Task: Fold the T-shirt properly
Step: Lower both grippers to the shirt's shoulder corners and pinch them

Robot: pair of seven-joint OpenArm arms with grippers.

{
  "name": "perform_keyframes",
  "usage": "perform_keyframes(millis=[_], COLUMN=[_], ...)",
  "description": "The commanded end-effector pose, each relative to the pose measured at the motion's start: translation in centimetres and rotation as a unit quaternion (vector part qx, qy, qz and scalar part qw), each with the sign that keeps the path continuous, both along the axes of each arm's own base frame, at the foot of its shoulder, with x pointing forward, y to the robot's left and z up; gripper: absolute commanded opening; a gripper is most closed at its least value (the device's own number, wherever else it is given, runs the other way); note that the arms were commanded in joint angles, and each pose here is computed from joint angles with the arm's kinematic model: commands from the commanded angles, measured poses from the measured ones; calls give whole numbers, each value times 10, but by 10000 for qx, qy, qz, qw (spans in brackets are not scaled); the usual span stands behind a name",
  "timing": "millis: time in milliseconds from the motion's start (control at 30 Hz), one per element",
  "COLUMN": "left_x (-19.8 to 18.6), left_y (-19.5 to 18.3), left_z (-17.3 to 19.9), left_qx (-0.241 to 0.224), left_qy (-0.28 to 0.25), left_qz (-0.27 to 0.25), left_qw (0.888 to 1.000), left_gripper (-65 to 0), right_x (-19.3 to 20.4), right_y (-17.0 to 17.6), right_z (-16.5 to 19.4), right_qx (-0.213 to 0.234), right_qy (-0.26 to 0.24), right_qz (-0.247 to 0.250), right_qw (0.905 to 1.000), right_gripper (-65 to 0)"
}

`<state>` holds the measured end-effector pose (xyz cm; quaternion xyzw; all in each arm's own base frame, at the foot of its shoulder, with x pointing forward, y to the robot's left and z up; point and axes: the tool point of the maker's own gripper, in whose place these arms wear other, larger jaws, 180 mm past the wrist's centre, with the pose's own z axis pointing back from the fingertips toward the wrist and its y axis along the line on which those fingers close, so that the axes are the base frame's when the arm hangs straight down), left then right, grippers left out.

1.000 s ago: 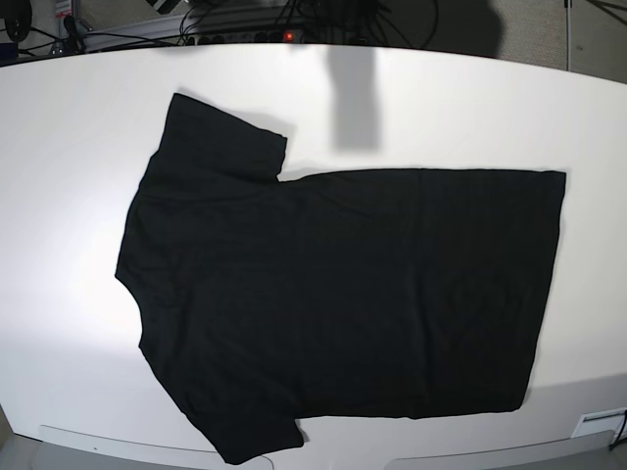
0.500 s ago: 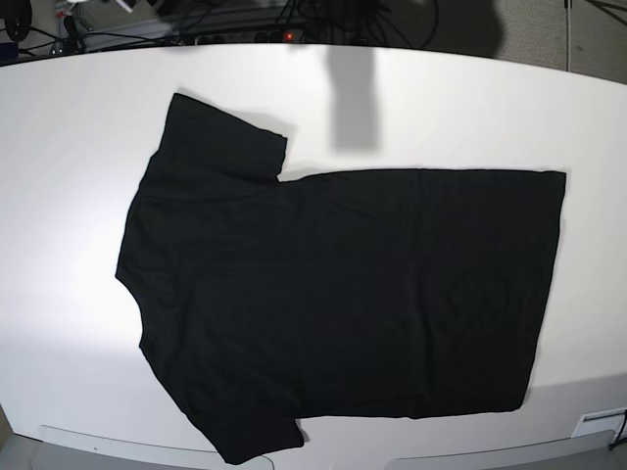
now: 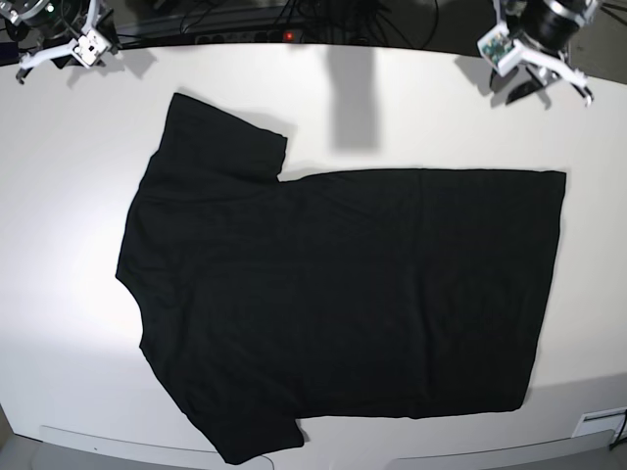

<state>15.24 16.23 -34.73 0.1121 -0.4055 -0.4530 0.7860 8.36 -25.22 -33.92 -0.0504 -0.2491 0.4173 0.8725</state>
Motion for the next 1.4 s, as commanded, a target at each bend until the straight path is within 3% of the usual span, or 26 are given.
perform_keyframes(millis=[0, 167, 333, 400, 633, 933, 1167, 1233, 1367], left_x=[10, 42, 69, 78, 105, 121, 120, 116, 99], left_y=[0, 19, 63, 78, 114, 105, 114, 117, 123], left_z=[7, -13, -43, -51, -63, -85, -111, -114, -126], left_qx=[58, 189, 543, 592, 896, 816, 1219, 1261, 1457], left_qy=[-179, -92, 135, 173, 126, 371, 878, 967, 1507], left_qz=[-133, -239, -162, -125, -117, -331, -227, -202, -211], left_qw=[9997, 9995, 9983, 9980, 9958, 9954, 9884, 9871, 9776], left_gripper=[-476, -469, -469, -469, -469, -469, -470, -502, -650], right_x=[5, 2, 0, 2, 6, 10, 21, 30, 40], right_y=[2, -6, -8, -5, -8, -11, -11, -11, -10], right_z=[5, 3, 2, 3, 5, 7, 10, 13, 17], right_qx=[13, -194, -239, -176, -201, -220, -208, -204, -198], right_qy=[-90, 76, 128, 67, -64, -198, -369, -496, -655], right_qz=[51, 41, -1, 23, -136, -233, -236, -236, -217], right_qw=[9999, 9998, 9996, 9998, 9997, 9993, 9988, 9983, 9974], right_gripper=[-485, -482, -282, -243, -243, -243, -243, -243, -243])
